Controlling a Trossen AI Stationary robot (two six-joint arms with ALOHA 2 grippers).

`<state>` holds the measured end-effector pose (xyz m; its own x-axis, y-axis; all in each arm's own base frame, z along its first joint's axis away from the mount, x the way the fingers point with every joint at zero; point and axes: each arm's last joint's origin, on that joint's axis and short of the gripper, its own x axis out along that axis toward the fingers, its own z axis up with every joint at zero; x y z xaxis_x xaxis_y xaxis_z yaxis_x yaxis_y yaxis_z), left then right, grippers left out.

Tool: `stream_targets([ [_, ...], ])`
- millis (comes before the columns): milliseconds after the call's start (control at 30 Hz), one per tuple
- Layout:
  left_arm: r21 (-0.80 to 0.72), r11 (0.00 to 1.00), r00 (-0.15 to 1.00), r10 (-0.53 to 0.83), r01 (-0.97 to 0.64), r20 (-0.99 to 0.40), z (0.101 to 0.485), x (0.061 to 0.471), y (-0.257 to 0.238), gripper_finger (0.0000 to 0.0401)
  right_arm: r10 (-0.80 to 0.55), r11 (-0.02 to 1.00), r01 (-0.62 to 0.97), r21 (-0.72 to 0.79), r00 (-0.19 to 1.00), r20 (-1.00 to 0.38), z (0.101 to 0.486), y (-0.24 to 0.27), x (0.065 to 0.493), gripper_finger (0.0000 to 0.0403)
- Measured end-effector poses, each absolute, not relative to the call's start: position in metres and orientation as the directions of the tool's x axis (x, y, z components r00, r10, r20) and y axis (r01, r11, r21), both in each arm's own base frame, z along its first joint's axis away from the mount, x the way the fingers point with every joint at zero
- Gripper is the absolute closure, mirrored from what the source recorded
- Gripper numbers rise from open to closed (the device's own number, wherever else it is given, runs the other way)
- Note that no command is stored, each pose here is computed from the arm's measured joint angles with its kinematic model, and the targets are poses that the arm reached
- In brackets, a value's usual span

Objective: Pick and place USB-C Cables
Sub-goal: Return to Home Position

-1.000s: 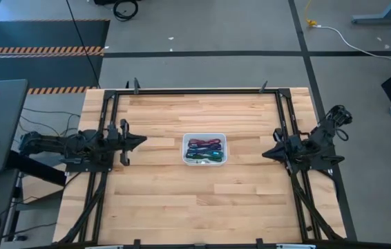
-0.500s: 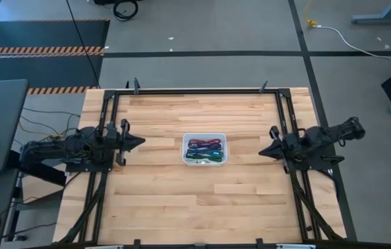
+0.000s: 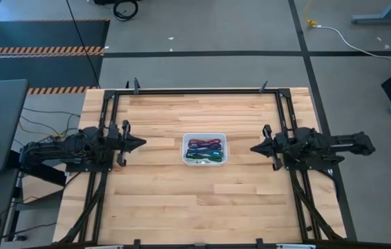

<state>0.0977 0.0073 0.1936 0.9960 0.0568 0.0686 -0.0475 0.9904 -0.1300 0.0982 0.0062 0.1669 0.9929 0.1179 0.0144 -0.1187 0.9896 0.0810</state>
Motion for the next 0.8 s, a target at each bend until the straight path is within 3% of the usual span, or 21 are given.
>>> stream_targets([
  [167, -0.118, 0.992, 0.996, 0.058, -0.049, 0.072, 0.174, 0.101, 0.008, 0.0399, 0.046, 0.996, -0.045, 0.076, 0.999, -0.001, 0.166, -0.001, 0.099, 0.0402],
  [400, -0.091, 0.995, 0.995, 0.055, -0.048, 0.084, 0.175, 0.101, 0.007, 0.0397, -0.099, 0.992, 0.104, 0.065, 0.993, -0.07, 0.16, -0.008, 0.103, 0.0396],
  [800, -0.093, 0.994, 0.998, 0.06, -0.061, -0.01, 0.166, 0.101, 0.008, 0.0374, -0.114, 0.969, 0.14, 0.204, 0.984, -0.137, 0.154, -0.01, 0.106, 0.0395],
])
